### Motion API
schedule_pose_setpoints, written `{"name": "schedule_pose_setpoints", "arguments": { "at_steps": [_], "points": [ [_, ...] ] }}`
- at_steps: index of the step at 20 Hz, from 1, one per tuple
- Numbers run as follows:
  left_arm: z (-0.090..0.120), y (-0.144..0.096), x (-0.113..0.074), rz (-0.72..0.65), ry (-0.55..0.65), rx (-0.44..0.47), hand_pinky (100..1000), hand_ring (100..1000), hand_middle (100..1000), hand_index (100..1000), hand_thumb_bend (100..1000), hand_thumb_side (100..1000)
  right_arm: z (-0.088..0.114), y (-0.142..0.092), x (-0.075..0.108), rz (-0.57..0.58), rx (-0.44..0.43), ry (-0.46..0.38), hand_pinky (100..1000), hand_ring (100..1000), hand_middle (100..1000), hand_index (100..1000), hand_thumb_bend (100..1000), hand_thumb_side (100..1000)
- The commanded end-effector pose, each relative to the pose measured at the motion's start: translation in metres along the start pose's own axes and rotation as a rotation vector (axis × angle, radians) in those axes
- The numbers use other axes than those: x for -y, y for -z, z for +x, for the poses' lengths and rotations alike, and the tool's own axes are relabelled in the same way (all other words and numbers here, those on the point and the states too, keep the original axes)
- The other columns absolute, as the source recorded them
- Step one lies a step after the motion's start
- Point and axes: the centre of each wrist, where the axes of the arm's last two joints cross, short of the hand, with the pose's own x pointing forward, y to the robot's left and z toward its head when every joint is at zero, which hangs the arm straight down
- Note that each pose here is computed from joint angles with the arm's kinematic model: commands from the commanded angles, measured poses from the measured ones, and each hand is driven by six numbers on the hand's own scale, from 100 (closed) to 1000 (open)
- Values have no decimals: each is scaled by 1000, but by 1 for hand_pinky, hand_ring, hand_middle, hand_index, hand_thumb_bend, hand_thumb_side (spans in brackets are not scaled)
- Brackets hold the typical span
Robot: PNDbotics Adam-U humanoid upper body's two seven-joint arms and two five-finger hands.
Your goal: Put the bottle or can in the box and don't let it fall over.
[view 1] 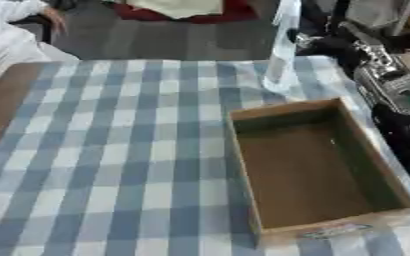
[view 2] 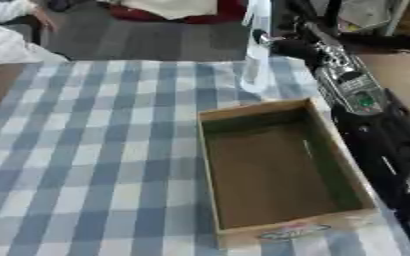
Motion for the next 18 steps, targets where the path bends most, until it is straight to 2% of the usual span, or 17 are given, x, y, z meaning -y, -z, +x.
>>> {"name": "schedule_pose_setpoints", "arguments": {
  "at_steps": [1, 18],
  "points": [
    [9, 6, -3, -12, 16, 34, 1000, 837, 797, 824, 501, 523, 16, 2, 9, -24, 30, -14, 1000, 978, 933, 985, 364, 269],
    [8, 6, -3, -14, 6, 39, 1000, 837, 797, 817, 496, 528, 24, 5, 22, -67, 42, -78, 995, 976, 937, 989, 373, 265]
  ]
}}
